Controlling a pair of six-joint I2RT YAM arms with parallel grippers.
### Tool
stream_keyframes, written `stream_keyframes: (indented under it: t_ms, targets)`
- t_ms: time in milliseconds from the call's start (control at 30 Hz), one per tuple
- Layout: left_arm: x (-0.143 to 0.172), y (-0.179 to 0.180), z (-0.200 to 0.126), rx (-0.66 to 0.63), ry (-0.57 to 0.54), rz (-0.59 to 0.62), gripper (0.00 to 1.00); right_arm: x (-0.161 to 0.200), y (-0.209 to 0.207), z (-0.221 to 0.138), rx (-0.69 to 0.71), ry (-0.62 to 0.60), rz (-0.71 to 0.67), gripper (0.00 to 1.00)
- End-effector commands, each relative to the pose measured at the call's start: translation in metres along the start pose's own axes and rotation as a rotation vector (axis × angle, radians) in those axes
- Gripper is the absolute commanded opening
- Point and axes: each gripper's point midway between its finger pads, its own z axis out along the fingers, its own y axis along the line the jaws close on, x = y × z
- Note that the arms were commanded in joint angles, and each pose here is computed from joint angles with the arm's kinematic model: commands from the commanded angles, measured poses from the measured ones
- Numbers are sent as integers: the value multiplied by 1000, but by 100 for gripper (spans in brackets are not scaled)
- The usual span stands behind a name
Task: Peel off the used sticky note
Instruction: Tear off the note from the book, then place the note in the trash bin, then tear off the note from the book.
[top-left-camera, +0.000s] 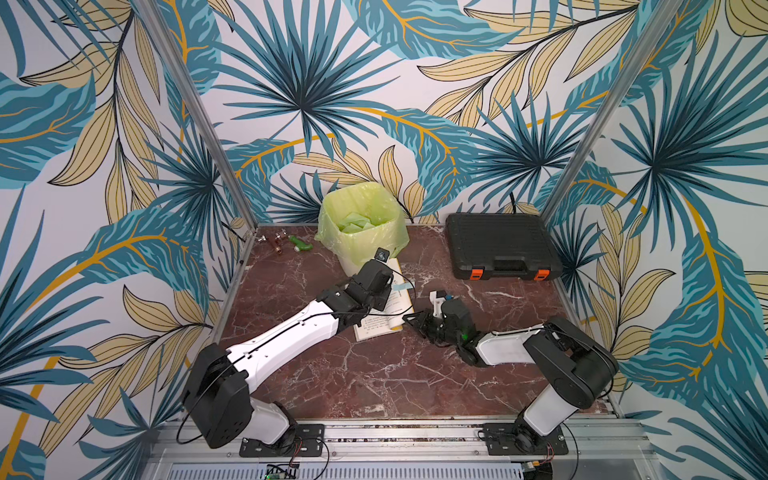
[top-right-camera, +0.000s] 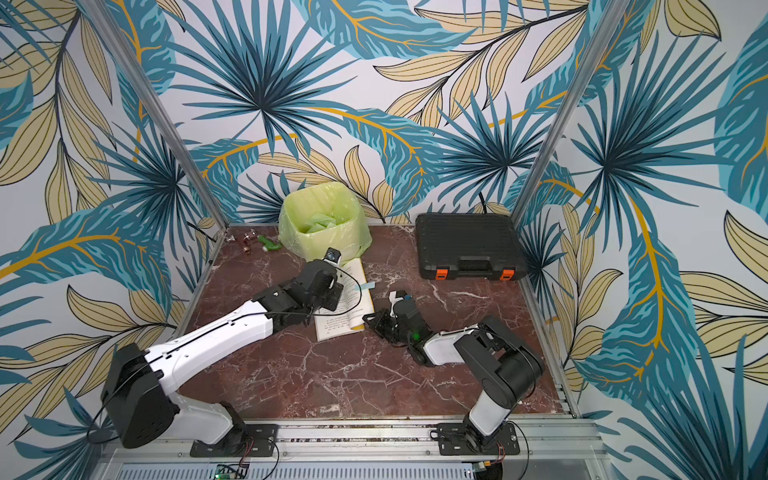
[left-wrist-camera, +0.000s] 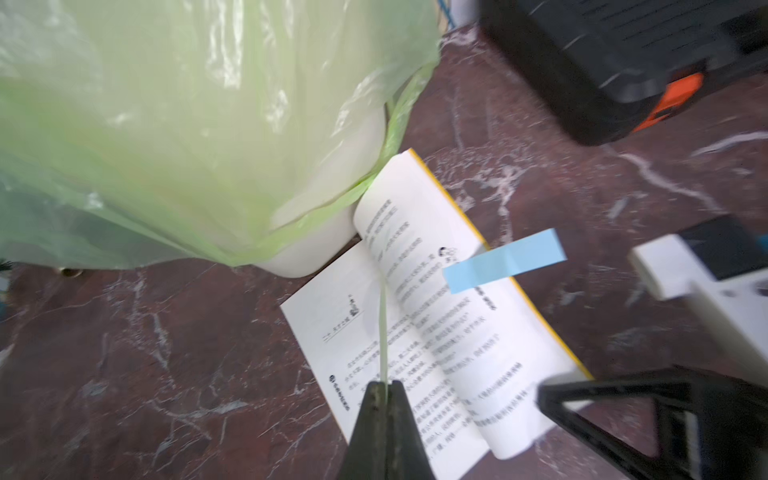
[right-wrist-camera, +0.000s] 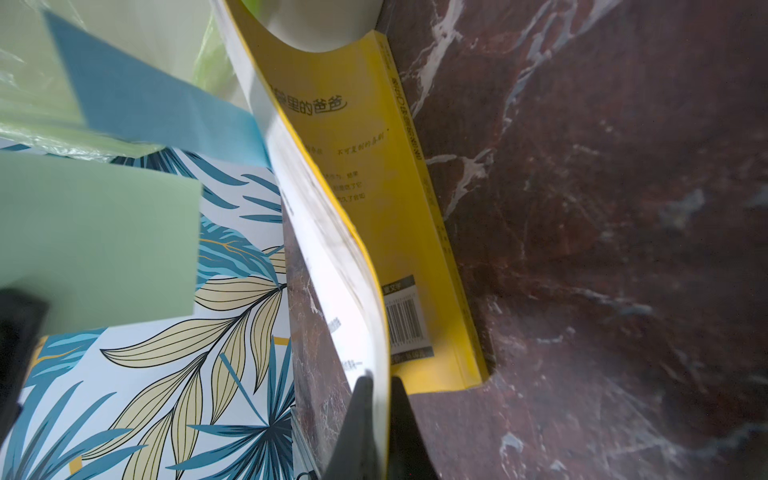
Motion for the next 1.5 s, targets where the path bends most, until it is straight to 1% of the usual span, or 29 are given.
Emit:
stream_keyframes:
  t_ms: [0, 67, 100, 167, 233, 300, 333, 433, 467, 533, 667, 733, 767, 800, 833, 867, 900, 933, 967, 1000, 1067, 1133, 1233, 1300, 1400, 1467]
  targets:
    - [-42, -19, -34, 208, -157, -48, 0, 11, -35, -5, 120, 23, 18, 0]
    - [-67, -12, -52, 237, -259, -89, 0, 11, -34, -5, 116, 25, 16, 0]
    - [-84, -4, -65, 222, -333, -103, 0, 12, -33, -5, 116, 27, 15, 0]
    - [-109, 16, -82, 155, -443, -124, 0, 12, -32, -4, 113, 31, 11, 0]
    - [-132, 32, -94, 119, -524, -142, 0, 12, -31, -3, 113, 36, 7, 0]
    - [-153, 46, -97, 84, -560, -152, 0, 12, -29, -2, 109, 43, 4, 0]
    - [-160, 52, -91, 60, -555, -151, 0, 12, -28, -1, 106, 43, 3, 0]
    - [-174, 67, -59, -3, -503, -147, 0, 12, -25, -1, 100, 49, 3, 0]
    - [-174, 71, -44, -30, -472, -140, 0, 12, -25, -1, 98, 49, 1, 0]
    - [-179, 82, -24, -89, -437, -127, 0, 12, -23, -1, 95, 50, -5, 0]
    - [-184, 97, 0, -131, -414, -132, 0, 11, -22, -4, 101, 47, -22, 0]
    - [-185, 103, 8, -145, -402, -136, 0, 11, -21, -5, 103, 45, -33, 0]
    - [-184, 104, 11, -147, -395, -136, 2, 11, -21, -6, 105, 47, -37, 0]
    - [-184, 104, 12, -148, -391, -136, 8, 11, -20, -5, 105, 47, -40, 0]
    - [-184, 105, 13, -147, -386, -135, 14, 11, -20, -5, 105, 50, -43, 0]
    - [-183, 103, 13, -140, -381, -132, 23, 11, -20, -5, 105, 52, -45, 0]
    - [-183, 102, 11, -131, -379, -134, 37, 11, -20, -5, 105, 54, -47, 0]
    - [-181, 100, 9, -120, -373, -136, 46, 11, -19, -4, 104, 55, -49, 0]
    - [-179, 95, 7, -97, -367, -136, 53, 11, -19, -4, 104, 57, -49, 0]
    - [-178, 89, 2, -70, -369, -144, 57, 12, -19, -4, 103, 59, -51, 0]
    - [-170, 67, -5, -8, -369, -144, 60, 12, -20, -3, 106, 63, -52, 0]
    - [-165, 36, -17, 31, -399, -109, 61, 13, -19, -2, 100, 66, -52, 0]
    - [-148, -2, -21, 48, -360, -58, 61, 13, -19, -2, 101, 68, -52, 0]
    - [-130, -20, -16, 23, -319, -27, 62, 13, -19, -2, 99, 69, -54, 0]
    - [-96, -35, 1, -26, -265, 10, 62, 13, -19, -2, 98, 67, -56, 0]
    - [-73, -46, 15, -21, -222, 17, 62, 14, -18, -2, 94, 68, -57, 0]
